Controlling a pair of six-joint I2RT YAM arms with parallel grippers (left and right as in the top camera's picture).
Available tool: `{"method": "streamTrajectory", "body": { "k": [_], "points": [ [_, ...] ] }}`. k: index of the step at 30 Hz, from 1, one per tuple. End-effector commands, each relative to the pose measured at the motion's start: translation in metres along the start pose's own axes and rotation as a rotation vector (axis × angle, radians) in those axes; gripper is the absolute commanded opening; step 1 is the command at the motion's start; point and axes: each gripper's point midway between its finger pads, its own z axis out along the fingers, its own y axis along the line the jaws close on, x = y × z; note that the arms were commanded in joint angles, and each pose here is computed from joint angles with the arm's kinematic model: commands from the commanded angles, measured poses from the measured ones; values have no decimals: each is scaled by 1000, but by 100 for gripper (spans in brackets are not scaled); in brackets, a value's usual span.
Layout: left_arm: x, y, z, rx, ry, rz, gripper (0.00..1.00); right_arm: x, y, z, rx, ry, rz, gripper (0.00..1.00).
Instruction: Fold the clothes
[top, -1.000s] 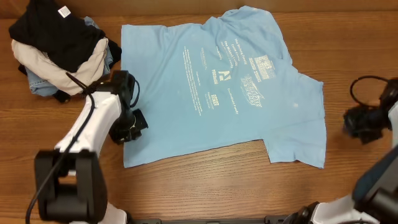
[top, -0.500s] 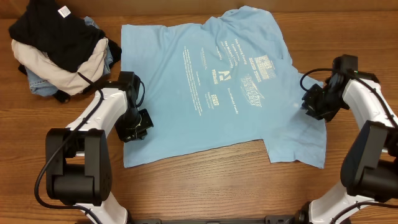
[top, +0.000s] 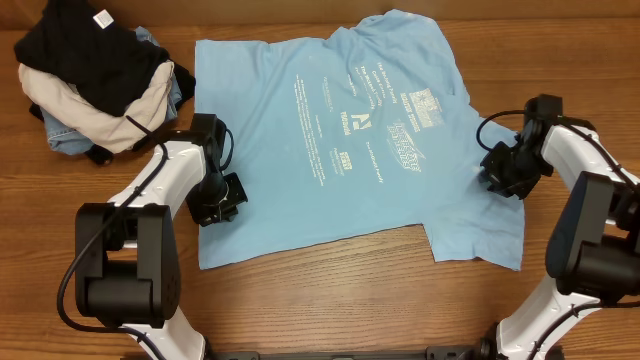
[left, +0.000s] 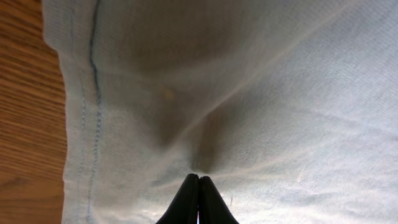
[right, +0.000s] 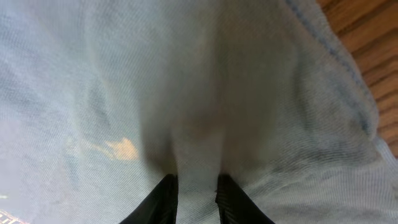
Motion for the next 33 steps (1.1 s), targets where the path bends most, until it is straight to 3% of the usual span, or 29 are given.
{"method": "streamTrajectory", "body": {
  "k": [1,7,12,15,25,28,31,33],
  "points": [
    [14,1,12,2,57,4,4,5,-24,12,122,21,72,25],
    [49,9,43,31,155,-28,4,22,-49,7,248,66,148,25],
    [65,18,45,-2,212,-35,4,37,-60,2,296,126,172,18],
    [74,23,43,-22,248,-31,4,32,-93,-8,427,79,310,16],
    [107,41,31,-102,385,-43,4,20,-159,-20,390,119,568,11],
    [111,36,23,-105,360,-11,4,14,-156,-32,353,88,580,11],
    [102,30,0,-125,203,-4,4,3,-143,-72,274,-2,583,12],
    [90,19,-24,-80,91,12,4,-5,-132,-107,211,-74,570,18]
  ]
}}
